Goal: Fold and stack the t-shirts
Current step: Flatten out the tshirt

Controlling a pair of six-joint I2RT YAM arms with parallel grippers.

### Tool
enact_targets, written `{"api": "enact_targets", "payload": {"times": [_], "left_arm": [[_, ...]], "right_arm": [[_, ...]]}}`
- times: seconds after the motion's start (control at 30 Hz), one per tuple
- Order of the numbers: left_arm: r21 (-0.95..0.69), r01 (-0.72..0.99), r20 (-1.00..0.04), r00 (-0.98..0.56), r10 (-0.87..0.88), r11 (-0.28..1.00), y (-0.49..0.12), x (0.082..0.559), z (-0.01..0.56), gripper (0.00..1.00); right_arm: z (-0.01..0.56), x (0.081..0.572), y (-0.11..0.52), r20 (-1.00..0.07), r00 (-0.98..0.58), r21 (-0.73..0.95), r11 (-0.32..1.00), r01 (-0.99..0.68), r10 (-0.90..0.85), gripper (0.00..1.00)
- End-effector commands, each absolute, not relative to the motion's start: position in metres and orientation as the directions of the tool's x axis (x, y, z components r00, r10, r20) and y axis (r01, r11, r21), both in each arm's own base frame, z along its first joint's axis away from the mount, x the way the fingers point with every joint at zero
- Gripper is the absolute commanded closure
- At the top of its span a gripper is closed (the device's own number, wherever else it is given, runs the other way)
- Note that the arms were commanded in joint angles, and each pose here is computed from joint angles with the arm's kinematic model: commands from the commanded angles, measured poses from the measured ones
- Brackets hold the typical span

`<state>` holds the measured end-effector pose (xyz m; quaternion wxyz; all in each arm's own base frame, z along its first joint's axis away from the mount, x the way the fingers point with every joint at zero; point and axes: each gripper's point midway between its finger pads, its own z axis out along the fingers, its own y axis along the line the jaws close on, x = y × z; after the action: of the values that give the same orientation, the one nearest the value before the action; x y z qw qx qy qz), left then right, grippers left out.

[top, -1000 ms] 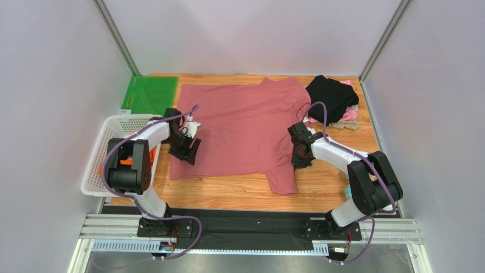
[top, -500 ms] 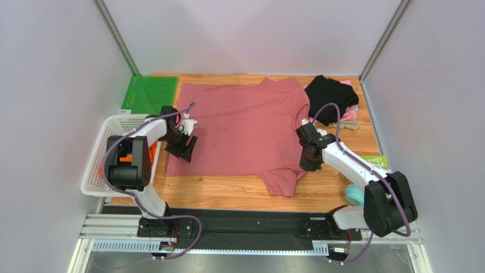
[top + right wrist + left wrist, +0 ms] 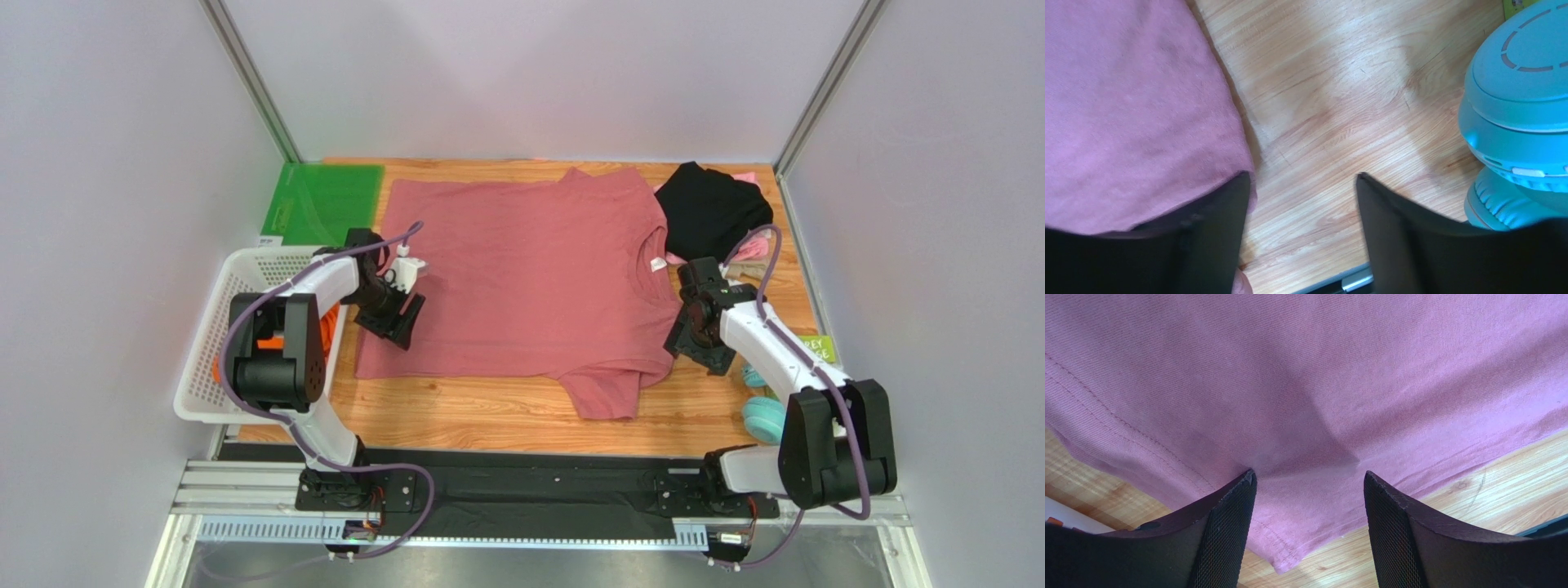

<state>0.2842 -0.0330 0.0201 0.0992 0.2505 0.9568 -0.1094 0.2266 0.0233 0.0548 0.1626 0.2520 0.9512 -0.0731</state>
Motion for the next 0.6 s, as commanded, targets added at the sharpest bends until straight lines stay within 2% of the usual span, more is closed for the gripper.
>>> {"api": "enact_targets", "payload": {"times": [0.0,0.13,0.3,0.37,0.4,0.57], "left_arm": [[-0.135,0.525,-0.264,-0.837,0.48,0.841,-0.027,0.288,0.02,0.28],[-0.144,0.524,-0.267,-0.837,0.477,0.839,-0.029,0.288,0.022,0.28],[-0.161,0.525,-0.277,-0.837,0.472,0.836,-0.032,0.285,0.026,0.28],[-0.167,0.523,-0.278,-0.838,0.469,0.836,-0.033,0.284,0.028,0.28],[-0.168,0.524,-0.283,-0.837,0.468,0.835,-0.034,0.285,0.03,0.28],[-0.167,0.527,-0.301,-0.832,0.466,0.833,-0.036,0.283,0.039,0.29]], "right_arm": [[0.063,0.231,0.032,-0.33,-0.83,-0.004,0.878,0.478,0.45,0.24],[0.082,0.223,0.048,-0.33,-0.837,0.07,0.895,0.44,0.437,0.24],[0.094,0.189,0.092,-0.275,-0.877,0.215,0.915,0.342,0.393,0.33],[0.09,0.177,0.107,-0.258,-0.893,0.233,0.921,0.313,0.369,0.38],[0.081,0.164,0.114,-0.212,-0.911,0.245,0.921,0.302,0.355,0.39],[0.054,0.138,0.136,-0.146,-0.939,0.239,0.933,0.27,0.31,0.4]]}}
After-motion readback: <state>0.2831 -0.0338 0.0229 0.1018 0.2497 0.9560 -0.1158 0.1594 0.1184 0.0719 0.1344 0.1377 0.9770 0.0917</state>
